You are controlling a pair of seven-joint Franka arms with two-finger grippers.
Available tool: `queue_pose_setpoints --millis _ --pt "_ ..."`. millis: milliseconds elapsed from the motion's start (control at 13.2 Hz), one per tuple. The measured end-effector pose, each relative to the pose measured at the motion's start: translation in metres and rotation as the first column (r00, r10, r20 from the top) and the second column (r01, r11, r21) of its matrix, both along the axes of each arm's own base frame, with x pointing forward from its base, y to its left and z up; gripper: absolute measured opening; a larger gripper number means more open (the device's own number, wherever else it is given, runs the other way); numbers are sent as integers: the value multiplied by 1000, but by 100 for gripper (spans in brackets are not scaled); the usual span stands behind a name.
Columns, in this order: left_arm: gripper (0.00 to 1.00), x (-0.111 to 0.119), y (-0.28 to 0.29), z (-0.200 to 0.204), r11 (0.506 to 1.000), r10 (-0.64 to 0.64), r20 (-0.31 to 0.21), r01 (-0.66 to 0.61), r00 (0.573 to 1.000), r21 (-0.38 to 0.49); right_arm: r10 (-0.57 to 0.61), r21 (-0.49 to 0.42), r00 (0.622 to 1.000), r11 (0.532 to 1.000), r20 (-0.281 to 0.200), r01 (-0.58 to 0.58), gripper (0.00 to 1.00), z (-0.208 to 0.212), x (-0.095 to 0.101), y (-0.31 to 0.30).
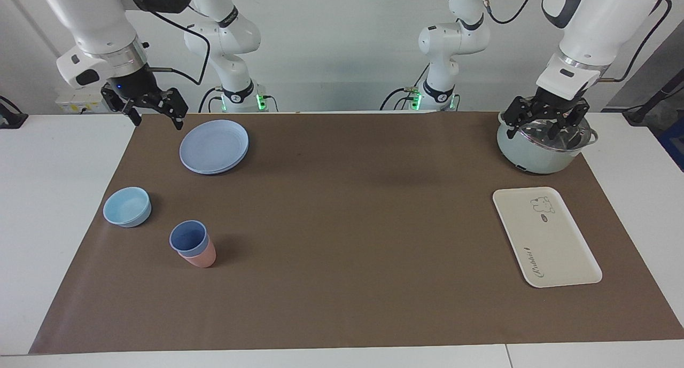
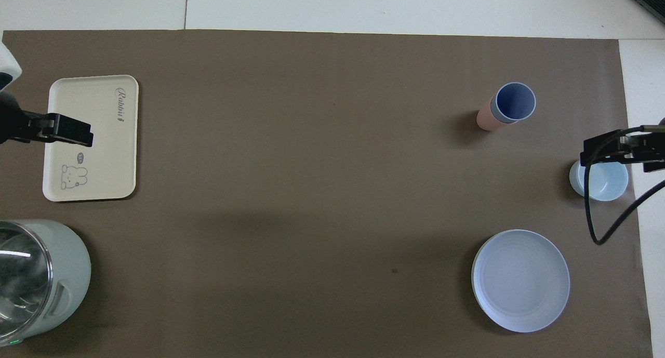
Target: Place cup on tray
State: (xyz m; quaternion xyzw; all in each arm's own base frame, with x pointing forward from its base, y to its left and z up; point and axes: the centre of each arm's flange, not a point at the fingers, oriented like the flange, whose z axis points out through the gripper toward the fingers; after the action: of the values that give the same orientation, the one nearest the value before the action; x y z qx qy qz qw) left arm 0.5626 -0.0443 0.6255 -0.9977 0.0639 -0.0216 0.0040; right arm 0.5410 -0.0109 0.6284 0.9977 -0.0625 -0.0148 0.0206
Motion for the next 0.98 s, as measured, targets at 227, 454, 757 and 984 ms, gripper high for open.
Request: queue_pose_setpoints --millis 227,454,757,984 --pt "100 0 0 0 1000 0 0 0 1000 0 1 0 1000 1000 -5 -1 100 0 -1 0" --pt "100 1 0 1 1000 0 7 0 1000 -1 32 26 999 999 23 -33 100 0 2 0" --pt "100 5 0 3 1000 0 44 0 999 -4 307 90 934 941 185 -327 100 -20 18 -49" --pt "100 5 0 3 1000 0 45 0 999 -4 461 117 813 841 357 -528 100 -62 22 -106"
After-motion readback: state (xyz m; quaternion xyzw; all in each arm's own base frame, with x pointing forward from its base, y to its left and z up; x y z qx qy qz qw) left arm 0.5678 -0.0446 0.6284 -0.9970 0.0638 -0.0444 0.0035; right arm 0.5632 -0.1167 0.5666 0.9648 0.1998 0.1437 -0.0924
